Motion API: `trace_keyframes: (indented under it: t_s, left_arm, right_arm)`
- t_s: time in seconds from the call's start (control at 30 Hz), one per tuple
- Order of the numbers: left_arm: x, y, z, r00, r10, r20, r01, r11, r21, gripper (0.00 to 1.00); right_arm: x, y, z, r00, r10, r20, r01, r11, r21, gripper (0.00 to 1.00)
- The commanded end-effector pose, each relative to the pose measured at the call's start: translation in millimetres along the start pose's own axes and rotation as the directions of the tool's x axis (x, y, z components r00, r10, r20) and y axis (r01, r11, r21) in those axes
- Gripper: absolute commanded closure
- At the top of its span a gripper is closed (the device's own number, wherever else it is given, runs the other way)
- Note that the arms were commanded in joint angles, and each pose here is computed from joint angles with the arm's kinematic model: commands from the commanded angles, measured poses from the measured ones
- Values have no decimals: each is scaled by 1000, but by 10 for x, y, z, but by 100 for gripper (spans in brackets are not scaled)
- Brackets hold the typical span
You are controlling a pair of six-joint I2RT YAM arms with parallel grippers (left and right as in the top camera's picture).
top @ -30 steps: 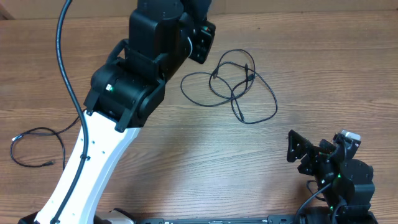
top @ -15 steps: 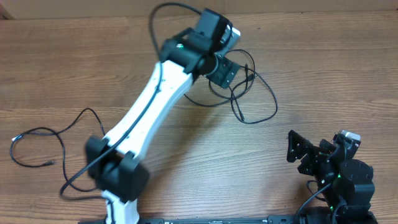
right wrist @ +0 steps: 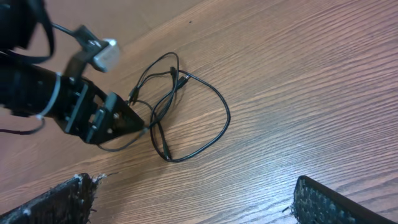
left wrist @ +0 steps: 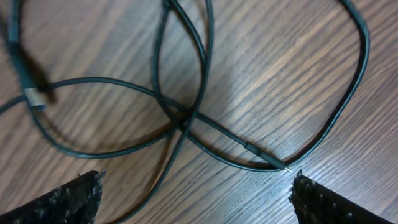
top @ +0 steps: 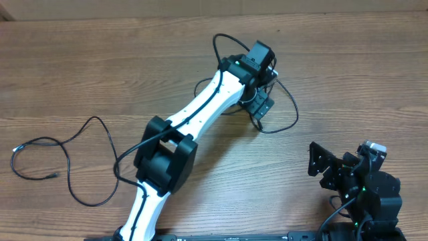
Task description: Untangle cables
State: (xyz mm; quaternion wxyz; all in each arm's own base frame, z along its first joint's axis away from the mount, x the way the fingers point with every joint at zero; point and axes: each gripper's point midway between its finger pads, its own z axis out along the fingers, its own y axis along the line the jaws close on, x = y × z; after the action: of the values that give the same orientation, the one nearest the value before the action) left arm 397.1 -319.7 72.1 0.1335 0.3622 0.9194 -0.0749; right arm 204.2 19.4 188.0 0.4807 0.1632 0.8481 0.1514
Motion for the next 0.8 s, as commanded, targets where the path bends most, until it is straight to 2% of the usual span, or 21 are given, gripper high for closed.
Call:
trace_keyframes:
  t_s: [0.0, 0.47, 0.67, 0.77]
  left_arm:
    - [40, -36, 159, 999, 46, -26, -46, 999, 12, 3]
    - [24, -9, 401, 998, 51, -25, -51, 999, 6, 3]
    - [-109, 2, 425, 998, 54, 28, -54, 999, -1, 14]
    - [-145, 5, 428, 998, 55, 43, -55, 998, -2, 10]
  right_arm:
    - [-51, 4, -41, 1000, 0, 21, 0, 1000, 3, 0]
    - [-33, -4, -41, 1000, 1, 14, -1, 1000, 6, 0]
    - [-33, -4, -41, 1000, 1, 14, -1, 1000, 6, 0]
    - [-31, -5, -41, 1000, 1, 13, -1, 1000, 7, 0]
